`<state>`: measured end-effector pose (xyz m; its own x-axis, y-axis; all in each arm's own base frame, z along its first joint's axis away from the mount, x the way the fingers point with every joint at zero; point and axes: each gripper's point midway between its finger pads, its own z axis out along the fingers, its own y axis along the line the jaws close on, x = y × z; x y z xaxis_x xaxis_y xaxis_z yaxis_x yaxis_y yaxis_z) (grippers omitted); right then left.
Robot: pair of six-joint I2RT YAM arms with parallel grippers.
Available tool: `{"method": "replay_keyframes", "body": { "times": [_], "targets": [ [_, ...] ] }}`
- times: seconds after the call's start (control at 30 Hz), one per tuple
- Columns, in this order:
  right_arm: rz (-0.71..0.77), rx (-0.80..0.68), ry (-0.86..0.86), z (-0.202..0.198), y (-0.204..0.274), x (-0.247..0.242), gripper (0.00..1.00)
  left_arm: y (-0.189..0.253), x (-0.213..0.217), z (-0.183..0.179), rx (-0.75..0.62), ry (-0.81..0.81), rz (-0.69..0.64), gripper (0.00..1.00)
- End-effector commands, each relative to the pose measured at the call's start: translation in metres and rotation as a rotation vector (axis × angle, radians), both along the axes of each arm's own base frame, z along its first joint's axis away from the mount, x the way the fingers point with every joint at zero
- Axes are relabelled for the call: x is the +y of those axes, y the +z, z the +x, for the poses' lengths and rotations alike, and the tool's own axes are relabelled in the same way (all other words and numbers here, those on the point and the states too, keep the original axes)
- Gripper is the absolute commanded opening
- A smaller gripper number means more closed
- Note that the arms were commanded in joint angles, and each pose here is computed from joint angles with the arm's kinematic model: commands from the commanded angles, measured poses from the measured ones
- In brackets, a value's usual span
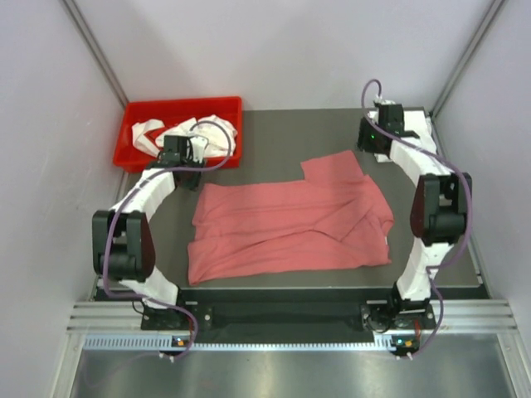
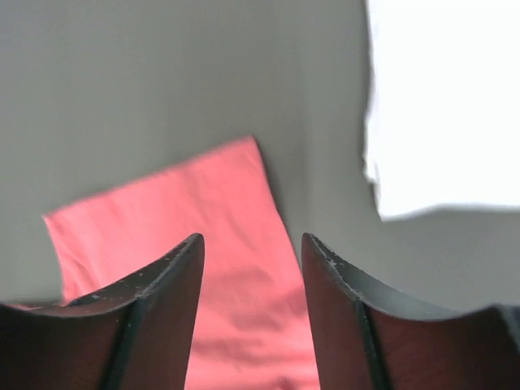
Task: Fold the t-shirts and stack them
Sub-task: Fold the tshirt
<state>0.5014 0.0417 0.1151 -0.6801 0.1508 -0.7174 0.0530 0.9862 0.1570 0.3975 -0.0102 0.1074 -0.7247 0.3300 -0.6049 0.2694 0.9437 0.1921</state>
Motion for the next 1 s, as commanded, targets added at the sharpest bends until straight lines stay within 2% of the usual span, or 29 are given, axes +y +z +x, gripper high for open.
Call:
{"method": "replay_keyframes", "body": {
  "times": [0.0,0.2,0.27,0.43,0.57,0.6,0.63,0.67,0.73,0.77,0.8,0.87,0.97],
  "targets": [
    [-0.007,0.016,0.014,0.026,-0.007,0.01,0.53,-0.015,-0.015,0.019,0.013,-0.064,-0.034,0.48],
    [0.013,0.052,-0.004,0.06,-0.034,0.026,0.59,-0.029,-0.038,0.033,0.022,-0.117,-0.044,0.55],
    [-0.026,0.094,-0.017,0.068,-0.049,0.027,0.59,-0.037,-0.038,0.037,0.031,-0.111,-0.04,0.56],
    [-0.073,0.165,0.006,0.071,-0.073,0.036,0.58,-0.05,-0.034,0.045,0.039,-0.084,-0.017,0.55],
    [-0.068,0.175,0.019,0.066,-0.076,0.04,0.46,-0.061,-0.035,0.048,0.044,-0.081,-0.021,0.52],
    [-0.06,0.172,0.024,0.065,-0.075,0.041,0.35,-0.063,-0.035,0.048,0.045,-0.081,-0.021,0.51],
    [-0.052,0.165,0.032,0.065,-0.074,0.044,0.29,-0.065,-0.035,0.048,0.048,-0.081,-0.021,0.48],
    [-0.038,0.163,0.043,0.062,-0.072,0.045,0.18,-0.067,-0.035,0.049,0.049,-0.085,-0.023,0.46],
    [-0.028,0.148,0.056,0.061,-0.067,0.049,0.07,-0.07,-0.037,0.048,0.048,-0.085,-0.031,0.41],
    [-0.028,0.151,0.054,0.059,-0.067,0.047,0.03,-0.067,-0.038,0.049,0.039,-0.092,-0.036,0.3],
    [-0.026,0.125,0.053,0.06,-0.055,0.047,0.0,-0.066,-0.041,0.049,0.033,-0.102,-0.05,0.24],
    [-0.02,0.076,0.05,0.062,-0.034,0.046,0.0,-0.057,-0.042,0.049,0.011,-0.103,-0.06,0.0],
    [0.02,-0.004,0.08,0.065,0.006,0.053,0.0,-0.035,-0.037,0.051,-0.056,-0.086,-0.042,0.0]
  ]
}}
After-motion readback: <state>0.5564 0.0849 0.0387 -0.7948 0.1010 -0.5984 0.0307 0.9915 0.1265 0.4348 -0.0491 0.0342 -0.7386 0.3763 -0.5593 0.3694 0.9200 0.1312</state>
